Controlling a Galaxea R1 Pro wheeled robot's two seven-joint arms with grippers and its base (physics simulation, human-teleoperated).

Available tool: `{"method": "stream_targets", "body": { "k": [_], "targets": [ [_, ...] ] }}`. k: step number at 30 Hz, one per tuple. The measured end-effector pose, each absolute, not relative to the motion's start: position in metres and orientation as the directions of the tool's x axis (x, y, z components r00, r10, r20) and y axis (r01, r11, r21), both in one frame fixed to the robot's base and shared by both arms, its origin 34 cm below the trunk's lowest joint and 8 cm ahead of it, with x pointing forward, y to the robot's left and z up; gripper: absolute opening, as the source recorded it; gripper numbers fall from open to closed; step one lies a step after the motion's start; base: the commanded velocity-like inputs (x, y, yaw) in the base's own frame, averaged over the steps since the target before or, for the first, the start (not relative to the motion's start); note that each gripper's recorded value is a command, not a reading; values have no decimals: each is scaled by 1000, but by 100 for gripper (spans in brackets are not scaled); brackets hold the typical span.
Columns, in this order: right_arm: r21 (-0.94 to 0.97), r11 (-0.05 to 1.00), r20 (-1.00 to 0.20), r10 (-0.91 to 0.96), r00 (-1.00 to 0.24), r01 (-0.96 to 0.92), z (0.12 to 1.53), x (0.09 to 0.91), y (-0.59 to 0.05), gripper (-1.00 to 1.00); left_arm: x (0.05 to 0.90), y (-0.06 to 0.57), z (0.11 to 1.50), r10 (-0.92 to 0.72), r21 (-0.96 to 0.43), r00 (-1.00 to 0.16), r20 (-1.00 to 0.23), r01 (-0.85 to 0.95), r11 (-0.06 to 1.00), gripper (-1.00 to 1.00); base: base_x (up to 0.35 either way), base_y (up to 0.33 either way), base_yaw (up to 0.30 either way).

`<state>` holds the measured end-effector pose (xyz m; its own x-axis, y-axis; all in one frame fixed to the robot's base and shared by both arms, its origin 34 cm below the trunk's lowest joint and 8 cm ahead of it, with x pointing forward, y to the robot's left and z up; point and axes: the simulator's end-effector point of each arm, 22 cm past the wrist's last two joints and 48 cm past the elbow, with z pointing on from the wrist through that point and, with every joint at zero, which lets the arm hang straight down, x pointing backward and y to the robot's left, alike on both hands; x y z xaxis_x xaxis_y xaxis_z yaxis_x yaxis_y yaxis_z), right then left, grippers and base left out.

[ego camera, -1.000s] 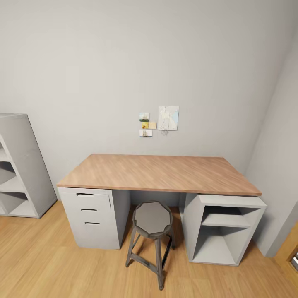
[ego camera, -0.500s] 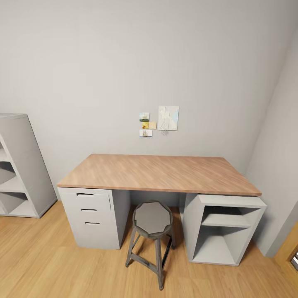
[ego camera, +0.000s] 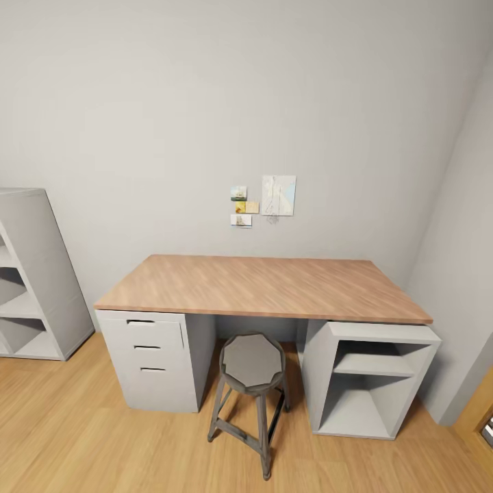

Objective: Attach the digital camera to the camera tripod in the bedroom.

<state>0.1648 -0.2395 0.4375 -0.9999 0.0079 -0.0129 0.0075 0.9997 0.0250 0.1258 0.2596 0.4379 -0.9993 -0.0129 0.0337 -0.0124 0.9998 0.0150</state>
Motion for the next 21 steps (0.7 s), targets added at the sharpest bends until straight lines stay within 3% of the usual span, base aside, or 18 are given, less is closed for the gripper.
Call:
{"method": "stream_targets", "body": {
  "k": [14, 21],
  "targets": [
    [-7, 1000, -61, 6, -998, 6, 438, 179, -255, 100, 101, 266, 439, 7, 14, -998, 61, 8, 1000, 100, 0, 0, 3],
    [-11, 1000, -70, -2, -998, -1, 438, 186, -258, 100, 108, 271, 439, -5, 25, -999, 34, -4, 1000, 100, 0, 0, 221]
  ]
}}
